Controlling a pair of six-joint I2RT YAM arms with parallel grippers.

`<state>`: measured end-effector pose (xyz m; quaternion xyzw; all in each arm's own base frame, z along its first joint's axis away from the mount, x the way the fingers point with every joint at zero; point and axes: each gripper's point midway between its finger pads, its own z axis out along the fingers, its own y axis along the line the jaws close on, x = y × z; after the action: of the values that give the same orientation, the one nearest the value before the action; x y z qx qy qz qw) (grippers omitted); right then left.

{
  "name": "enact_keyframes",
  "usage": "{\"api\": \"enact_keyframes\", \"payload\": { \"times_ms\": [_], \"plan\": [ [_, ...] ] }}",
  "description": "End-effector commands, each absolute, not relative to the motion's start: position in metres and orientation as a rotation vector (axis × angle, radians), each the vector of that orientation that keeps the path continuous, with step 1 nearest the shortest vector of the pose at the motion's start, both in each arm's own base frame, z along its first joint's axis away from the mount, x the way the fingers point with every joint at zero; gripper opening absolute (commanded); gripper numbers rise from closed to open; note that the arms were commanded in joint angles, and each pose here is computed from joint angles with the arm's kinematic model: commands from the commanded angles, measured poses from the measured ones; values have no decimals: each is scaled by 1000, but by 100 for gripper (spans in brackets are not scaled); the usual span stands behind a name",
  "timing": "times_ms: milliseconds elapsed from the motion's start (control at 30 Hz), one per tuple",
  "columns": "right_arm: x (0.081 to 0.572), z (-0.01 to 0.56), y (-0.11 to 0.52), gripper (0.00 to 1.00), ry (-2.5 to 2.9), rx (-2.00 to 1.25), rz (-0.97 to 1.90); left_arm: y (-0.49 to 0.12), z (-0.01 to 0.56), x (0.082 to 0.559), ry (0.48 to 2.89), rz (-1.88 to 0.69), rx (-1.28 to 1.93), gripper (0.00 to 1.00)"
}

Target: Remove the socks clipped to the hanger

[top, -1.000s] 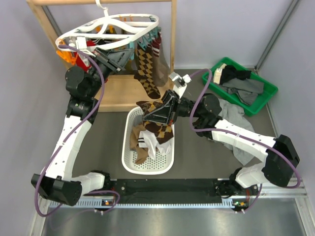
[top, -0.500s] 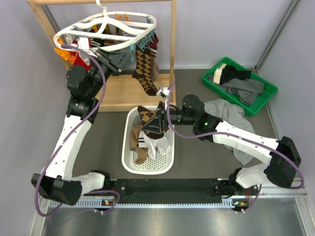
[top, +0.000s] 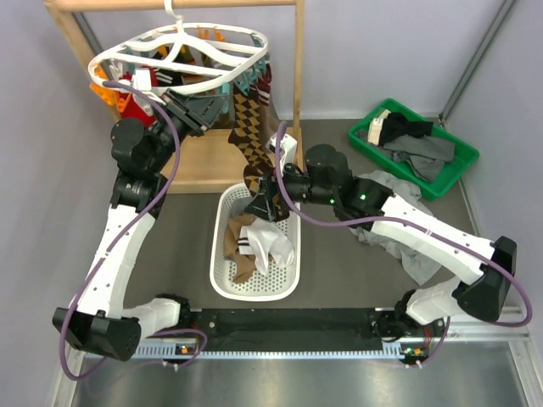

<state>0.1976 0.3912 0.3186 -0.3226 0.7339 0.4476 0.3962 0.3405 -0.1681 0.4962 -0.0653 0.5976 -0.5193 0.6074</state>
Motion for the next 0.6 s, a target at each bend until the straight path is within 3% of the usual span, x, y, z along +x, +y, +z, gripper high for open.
{"api": "enact_keyframes", "payload": {
  "times_ms": [0,100,267,400,567],
  "plan": [
    [180,321,405,68,1895,-839,1243,-164,474,351,1453,-1192,-203,15],
    [165,281,410,70,2070,-845,1234,-164,476,350,1449,-1197,-199,15],
    [168,209,388,72,2401,-945,843,-165,474,349,1453,-1208,-198,15],
    [171,230,376,77,2371,-982,576,-164,475,350,1449,-1203,-204,15],
    [172,253,383,81,2281,-990,602,-163,479,349,1436,-1200,-200,15]
  ]
}}
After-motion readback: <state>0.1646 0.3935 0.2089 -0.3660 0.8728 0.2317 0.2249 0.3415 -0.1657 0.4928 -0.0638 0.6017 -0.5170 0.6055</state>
